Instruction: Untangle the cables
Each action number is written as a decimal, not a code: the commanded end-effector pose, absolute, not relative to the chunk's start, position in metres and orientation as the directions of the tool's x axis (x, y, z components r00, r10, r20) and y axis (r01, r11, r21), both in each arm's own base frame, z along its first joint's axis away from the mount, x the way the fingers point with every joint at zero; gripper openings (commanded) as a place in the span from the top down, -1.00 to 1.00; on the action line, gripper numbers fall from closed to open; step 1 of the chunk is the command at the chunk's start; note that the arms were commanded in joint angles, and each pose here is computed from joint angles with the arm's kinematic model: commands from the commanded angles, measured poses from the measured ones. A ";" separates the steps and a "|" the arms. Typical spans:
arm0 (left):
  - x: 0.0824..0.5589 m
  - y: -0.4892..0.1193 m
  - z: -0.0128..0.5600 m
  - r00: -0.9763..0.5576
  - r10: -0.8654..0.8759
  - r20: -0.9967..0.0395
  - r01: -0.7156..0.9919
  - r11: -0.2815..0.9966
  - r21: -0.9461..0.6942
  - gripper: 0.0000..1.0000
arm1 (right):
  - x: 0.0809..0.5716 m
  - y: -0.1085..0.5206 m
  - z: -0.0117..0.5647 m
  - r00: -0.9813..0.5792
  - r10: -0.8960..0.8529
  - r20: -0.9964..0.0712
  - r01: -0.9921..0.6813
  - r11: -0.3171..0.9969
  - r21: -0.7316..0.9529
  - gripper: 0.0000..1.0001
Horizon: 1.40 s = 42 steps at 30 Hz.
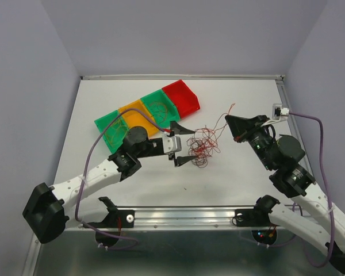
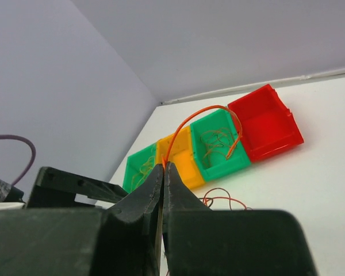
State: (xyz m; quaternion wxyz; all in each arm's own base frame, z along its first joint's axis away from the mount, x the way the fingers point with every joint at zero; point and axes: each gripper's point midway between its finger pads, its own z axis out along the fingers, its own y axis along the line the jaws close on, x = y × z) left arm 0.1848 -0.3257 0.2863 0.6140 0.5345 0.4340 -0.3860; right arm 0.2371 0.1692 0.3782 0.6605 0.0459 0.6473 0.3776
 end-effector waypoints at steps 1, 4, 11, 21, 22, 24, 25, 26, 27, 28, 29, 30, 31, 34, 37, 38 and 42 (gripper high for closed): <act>0.197 -0.339 0.280 0.338 -0.023 -0.941 0.929 0.166 0.330 -0.86 | 0.243 0.161 0.406 -0.026 0.686 -0.727 -0.447 0.643 0.622 0.99; 0.235 -0.327 0.279 0.321 -0.014 -0.947 0.872 0.395 0.290 -0.79 | 0.254 0.170 0.397 -0.036 0.686 -0.727 -0.441 0.641 0.628 0.99; 0.239 -0.318 0.250 0.287 0.015 -0.958 0.861 0.435 0.265 -0.75 | 0.260 0.169 0.399 0.008 0.709 -0.705 -0.446 0.633 0.632 0.99; 0.239 -0.351 0.223 0.178 0.023 -0.984 0.931 0.320 0.176 -0.38 | 0.254 0.163 0.410 0.035 0.720 -0.693 -0.464 0.626 0.627 0.99; 0.239 -0.353 0.220 0.169 0.026 -0.985 0.933 0.317 0.169 -0.38 | 0.252 0.164 0.413 0.034 0.721 -0.692 -0.472 0.622 0.624 0.99; 0.239 -0.355 0.223 0.171 0.014 -0.985 0.935 0.313 0.166 -0.38 | 0.252 0.163 0.414 0.037 0.720 -0.693 -0.475 0.623 0.621 0.99; 0.238 -0.355 0.224 0.172 0.007 -0.985 0.937 0.306 0.166 -0.38 | 0.251 0.163 0.415 0.038 0.719 -0.695 -0.479 0.623 0.619 0.99; 0.236 -0.356 0.228 0.177 -0.001 -0.984 0.940 0.297 0.169 -0.36 | 0.251 0.163 0.416 0.039 0.720 -0.693 -0.478 0.622 0.620 0.99; 0.235 -0.357 0.230 0.182 -0.006 -0.983 0.940 0.294 0.172 -0.34 | 0.250 0.163 0.416 0.038 0.721 -0.692 -0.479 0.620 0.621 0.99; 0.233 -0.358 0.230 0.182 -0.007 -0.983 0.942 0.288 0.172 -0.33 | 0.251 0.162 0.416 0.041 0.723 -0.689 -0.476 0.621 0.623 0.99; 0.231 -0.360 0.229 0.185 -0.006 -0.983 0.944 0.280 0.176 -0.32 | 0.251 0.162 0.417 0.040 0.723 -0.689 -0.476 0.620 0.623 0.99; 0.230 -0.361 0.232 0.190 -0.011 -0.982 0.943 0.278 0.180 -0.31 | 0.250 0.163 0.418 0.039 0.726 -0.687 -0.480 0.617 0.624 0.99; 0.228 -0.364 0.232 0.192 -0.012 -0.981 0.946 0.270 0.181 -0.30 | 0.251 0.163 0.418 0.037 0.725 -0.688 -0.479 0.617 0.624 0.99; 0.222 -0.374 0.233 0.190 -0.019 -0.982 0.952 0.246 0.179 -0.29 | 0.251 0.163 0.417 0.037 0.729 -0.684 -0.475 0.615 0.629 0.99; 0.216 -0.385 0.230 0.192 -0.017 -0.981 0.957 0.222 0.184 -0.22 | 0.252 0.161 0.416 0.042 0.733 -0.679 -0.471 0.614 0.634 0.99; 0.215 -0.387 0.229 0.190 -0.015 -0.982 0.958 0.220 0.182 -0.21 | 0.251 0.160 0.416 0.044 0.734 -0.678 -0.470 0.614 0.634 0.99; 0.221 -0.398 0.229 0.188 -0.016 -0.982 0.958 0.222 0.180 -0.08 | 0.250 0.161 0.417 0.041 0.736 -0.675 -0.480 0.607 0.633 0.99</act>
